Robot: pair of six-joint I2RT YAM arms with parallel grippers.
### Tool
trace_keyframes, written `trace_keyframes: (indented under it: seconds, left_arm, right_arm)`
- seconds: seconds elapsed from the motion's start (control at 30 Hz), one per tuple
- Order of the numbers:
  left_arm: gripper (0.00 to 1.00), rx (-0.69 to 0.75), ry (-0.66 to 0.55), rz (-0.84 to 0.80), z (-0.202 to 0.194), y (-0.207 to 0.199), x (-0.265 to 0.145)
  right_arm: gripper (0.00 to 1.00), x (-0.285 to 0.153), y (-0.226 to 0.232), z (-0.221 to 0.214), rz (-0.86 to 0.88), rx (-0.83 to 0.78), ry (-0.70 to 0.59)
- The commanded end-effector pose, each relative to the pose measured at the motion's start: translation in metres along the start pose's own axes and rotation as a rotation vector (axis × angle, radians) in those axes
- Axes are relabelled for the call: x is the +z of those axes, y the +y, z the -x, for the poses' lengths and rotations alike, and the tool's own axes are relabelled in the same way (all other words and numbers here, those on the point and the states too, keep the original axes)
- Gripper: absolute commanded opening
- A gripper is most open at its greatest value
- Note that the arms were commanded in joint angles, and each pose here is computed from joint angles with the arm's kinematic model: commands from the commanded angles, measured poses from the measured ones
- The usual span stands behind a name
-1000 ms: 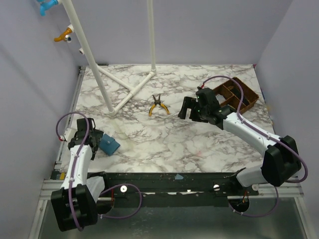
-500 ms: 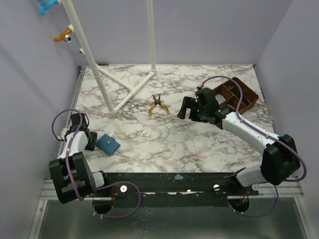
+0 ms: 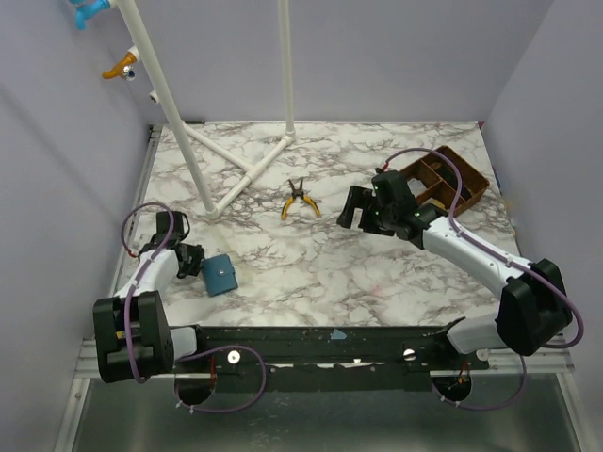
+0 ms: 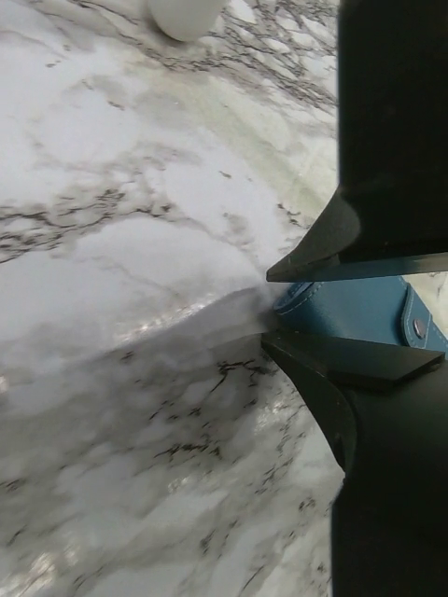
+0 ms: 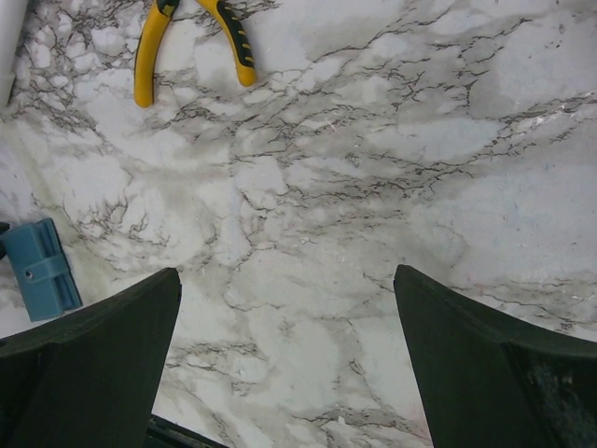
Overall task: Take the credit cards out of the card holder
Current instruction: Move the card holder to the center of the board.
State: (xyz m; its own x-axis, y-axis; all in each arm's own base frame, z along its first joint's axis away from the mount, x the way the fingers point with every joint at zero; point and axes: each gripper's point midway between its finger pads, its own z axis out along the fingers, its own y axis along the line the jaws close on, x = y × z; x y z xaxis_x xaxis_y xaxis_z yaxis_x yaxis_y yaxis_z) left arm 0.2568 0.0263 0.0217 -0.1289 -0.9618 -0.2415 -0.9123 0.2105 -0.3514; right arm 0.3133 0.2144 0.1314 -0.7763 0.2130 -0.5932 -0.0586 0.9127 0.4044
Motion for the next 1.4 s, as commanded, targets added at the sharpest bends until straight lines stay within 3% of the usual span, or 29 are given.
trace_keyframes:
  seconds: [0.0, 0.2, 0.33, 0.67, 0.97, 1.37]
  left_arm:
    - [0.31, 0.005, 0.111, 0.071, -0.043, 0.027, -0.001]
    - [0.44, 0.058, 0.112, 0.073, -0.057, 0.031, -0.012]
    - [0.46, 0.131, 0.112, 0.106, -0.065, 0.042, -0.018]
    - [0.77, 0.236, 0.147, 0.091, -0.09, 0.046, -0.033]
    - [0.78, 0.349, 0.179, 0.044, -0.113, 0.004, -0.039]
    - [0.78, 0.529, 0.294, -0.011, -0.185, -0.032, -0.05]
  right_arm:
    - [1.0, -0.005, 0.002, 0.001, 0.019, 0.006, -0.017]
    - [1.0, -0.006, -0.002, -0.008, 0.02, 0.01, 0.0]
    - [1.0, -0.008, -0.003, -0.009, 0.021, 0.012, -0.004]
    - [1.0, -0.008, -0.004, -0.014, 0.037, 0.028, -0.01]
    - [1.0, -0.012, -0.005, -0.013, 0.032, 0.013, -0.01]
    - [1.0, -0.015, -0.009, -0.02, 0.026, 0.026, 0.003]
